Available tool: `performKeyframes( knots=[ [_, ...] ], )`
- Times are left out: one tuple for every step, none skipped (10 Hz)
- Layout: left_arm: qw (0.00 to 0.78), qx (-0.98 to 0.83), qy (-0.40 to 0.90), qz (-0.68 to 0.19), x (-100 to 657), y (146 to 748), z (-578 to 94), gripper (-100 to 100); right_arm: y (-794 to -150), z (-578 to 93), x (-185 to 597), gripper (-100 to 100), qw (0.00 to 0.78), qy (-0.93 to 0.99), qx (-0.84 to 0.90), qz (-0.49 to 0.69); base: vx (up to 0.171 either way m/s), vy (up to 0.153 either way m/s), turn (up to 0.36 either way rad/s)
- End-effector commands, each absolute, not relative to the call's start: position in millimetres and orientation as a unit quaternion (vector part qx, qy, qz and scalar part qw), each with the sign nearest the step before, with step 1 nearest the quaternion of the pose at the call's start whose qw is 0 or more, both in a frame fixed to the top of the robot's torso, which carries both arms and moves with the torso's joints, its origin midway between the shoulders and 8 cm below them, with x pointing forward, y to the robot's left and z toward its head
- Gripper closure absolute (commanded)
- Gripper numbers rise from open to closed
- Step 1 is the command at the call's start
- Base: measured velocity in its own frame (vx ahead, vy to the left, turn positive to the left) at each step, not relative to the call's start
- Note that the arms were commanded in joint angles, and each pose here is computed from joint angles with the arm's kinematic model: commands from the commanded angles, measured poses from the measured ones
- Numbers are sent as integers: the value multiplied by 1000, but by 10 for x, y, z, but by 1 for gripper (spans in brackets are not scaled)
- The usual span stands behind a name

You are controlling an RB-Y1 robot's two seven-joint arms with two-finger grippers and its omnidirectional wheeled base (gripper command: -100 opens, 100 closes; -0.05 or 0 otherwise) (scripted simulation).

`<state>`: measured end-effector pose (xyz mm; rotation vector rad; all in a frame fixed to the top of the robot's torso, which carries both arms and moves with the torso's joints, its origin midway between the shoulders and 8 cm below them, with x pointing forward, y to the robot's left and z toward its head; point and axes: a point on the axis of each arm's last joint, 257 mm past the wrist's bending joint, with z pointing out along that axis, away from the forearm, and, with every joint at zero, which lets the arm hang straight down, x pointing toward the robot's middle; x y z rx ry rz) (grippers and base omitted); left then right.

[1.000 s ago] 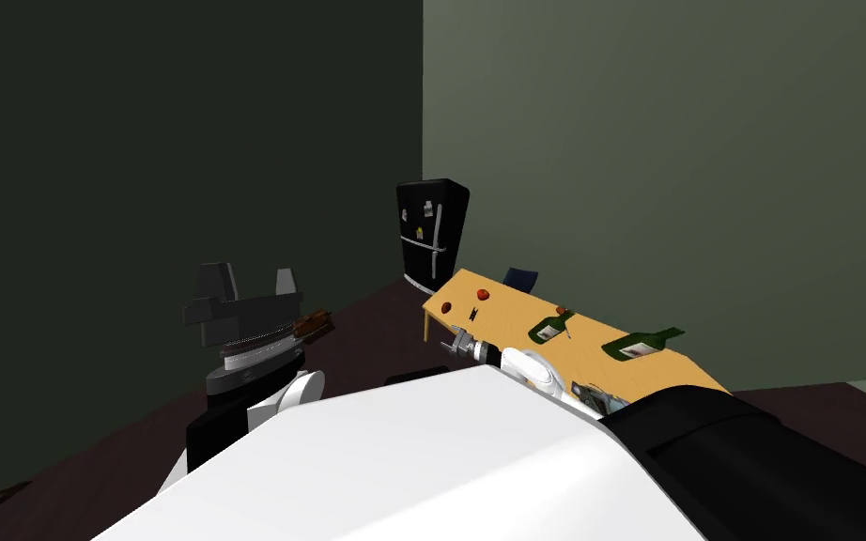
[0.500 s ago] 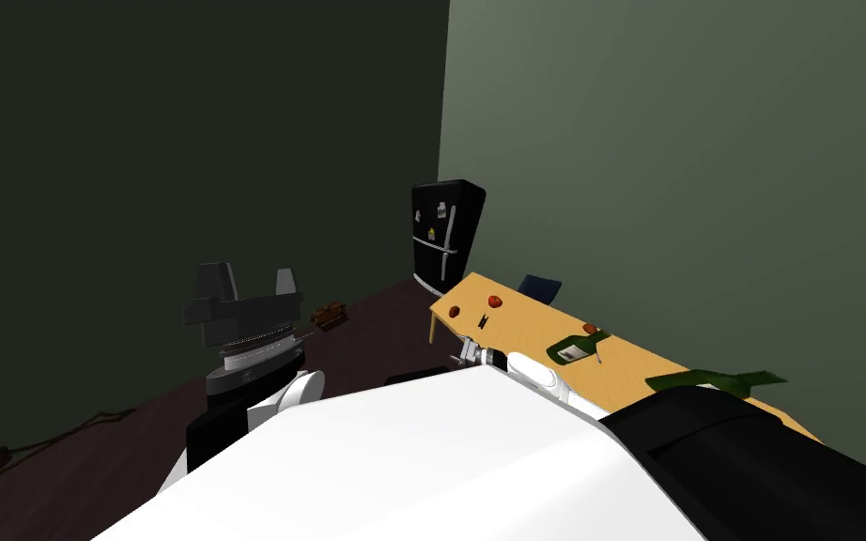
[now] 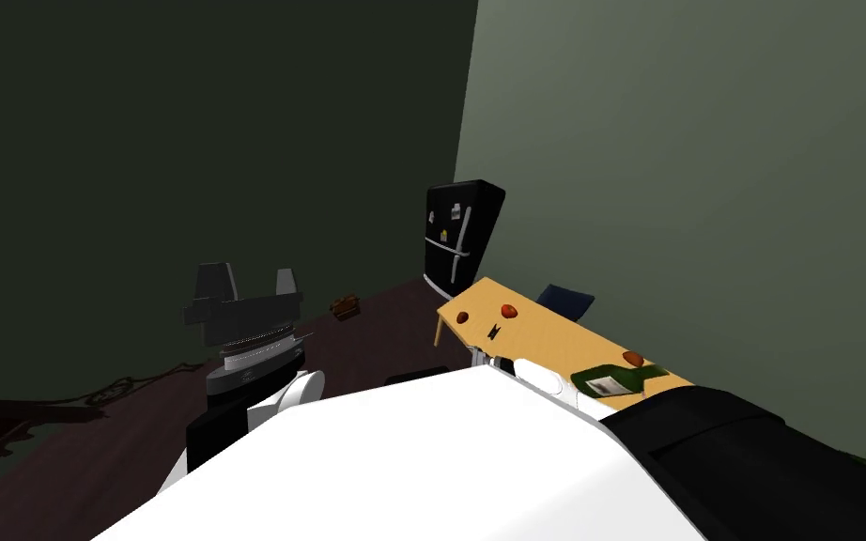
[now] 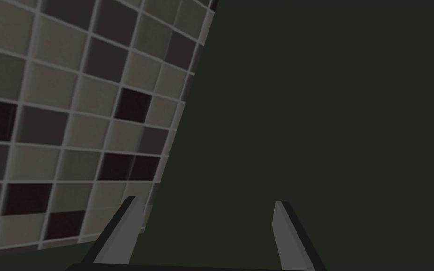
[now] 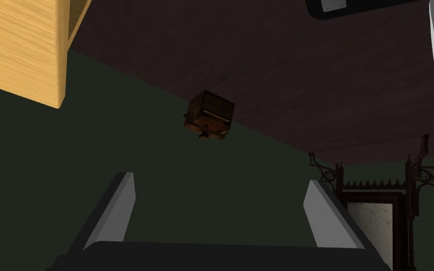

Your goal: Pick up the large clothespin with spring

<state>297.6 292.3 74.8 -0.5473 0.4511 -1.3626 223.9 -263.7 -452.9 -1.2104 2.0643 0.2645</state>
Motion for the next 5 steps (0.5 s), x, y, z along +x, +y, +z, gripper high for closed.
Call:
performKeyframes(
  knots=[
    [719, -248, 204, -616, 2976, 2923, 748, 0, -2797, -4619, 2154, -100, 343, 799, -486, 90, 25, -35, 199],
    [719, -248, 204, -616, 2975, 2924, 748, 0, -3042, -4765, 1986, -100, 311, 796, -514, 70, 29, -43, 314],
    [719, -248, 204, -616, 2976, 2923, 748, 0, -3042, -4766, 1986, -100, 311, 796, -515, 70, 28, -47, 157],
    [719, -248, 204, -616, 2975, 2924, 748, 0, -3286, -4887, 1819, -100, 280, 792, -541, 52, 22, -45, 286],
    [719, -248, 204, -616, 2976, 2923, 748, 0, -3291, -4889, 1818, -100, 279, 792, -541, 51, 22, -47, 162]
  ],
)
